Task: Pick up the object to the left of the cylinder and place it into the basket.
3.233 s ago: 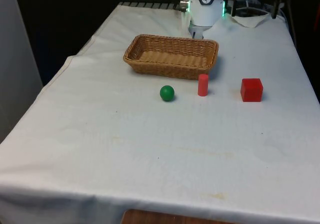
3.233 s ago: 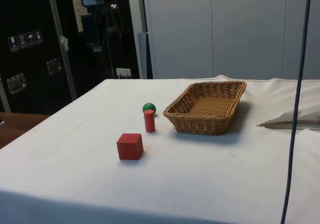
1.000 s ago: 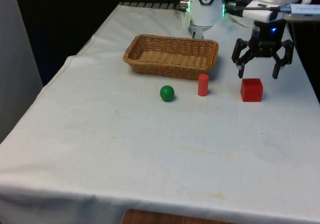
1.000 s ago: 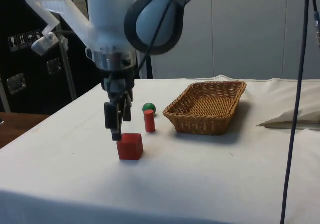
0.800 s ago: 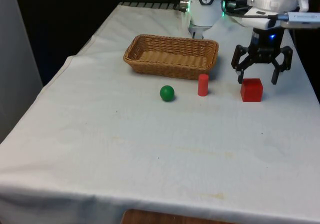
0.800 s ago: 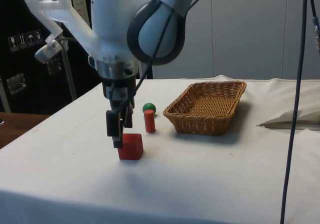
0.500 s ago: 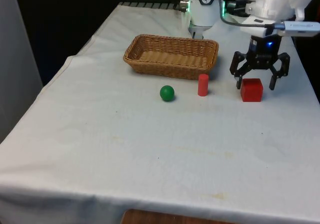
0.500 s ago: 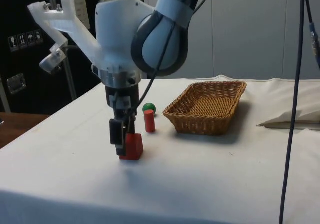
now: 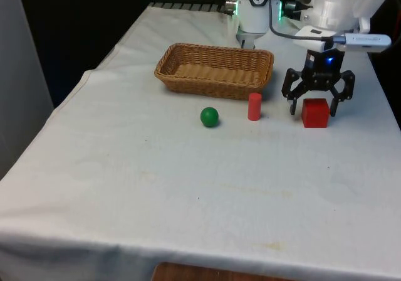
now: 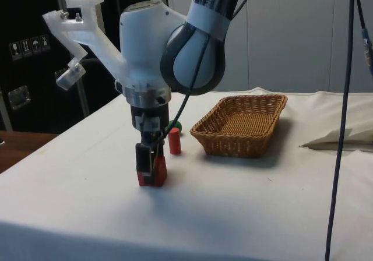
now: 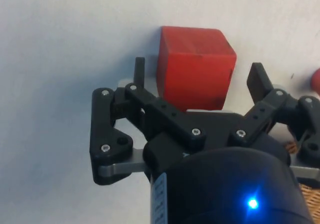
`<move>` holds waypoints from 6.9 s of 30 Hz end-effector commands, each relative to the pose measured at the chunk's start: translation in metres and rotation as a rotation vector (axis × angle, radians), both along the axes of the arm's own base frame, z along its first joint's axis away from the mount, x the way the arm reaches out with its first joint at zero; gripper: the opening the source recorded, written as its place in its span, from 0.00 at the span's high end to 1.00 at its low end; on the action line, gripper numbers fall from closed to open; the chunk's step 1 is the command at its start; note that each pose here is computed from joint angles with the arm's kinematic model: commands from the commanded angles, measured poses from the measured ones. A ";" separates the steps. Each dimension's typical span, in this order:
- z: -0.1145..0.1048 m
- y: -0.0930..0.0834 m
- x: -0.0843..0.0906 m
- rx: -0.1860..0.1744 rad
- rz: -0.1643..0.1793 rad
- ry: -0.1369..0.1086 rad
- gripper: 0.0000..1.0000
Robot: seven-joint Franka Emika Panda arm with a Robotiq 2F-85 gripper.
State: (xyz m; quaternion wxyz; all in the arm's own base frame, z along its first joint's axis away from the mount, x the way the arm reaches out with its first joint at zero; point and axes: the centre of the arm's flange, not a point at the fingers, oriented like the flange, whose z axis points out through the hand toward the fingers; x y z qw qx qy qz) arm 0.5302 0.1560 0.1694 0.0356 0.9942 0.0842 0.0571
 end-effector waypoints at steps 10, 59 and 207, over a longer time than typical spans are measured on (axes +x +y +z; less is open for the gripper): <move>-0.001 0.001 0.001 0.009 -0.001 -0.010 1.00; 0.078 -0.046 -0.027 0.043 -0.021 -0.021 1.00; 0.033 -0.245 -0.145 -0.071 0.208 0.069 1.00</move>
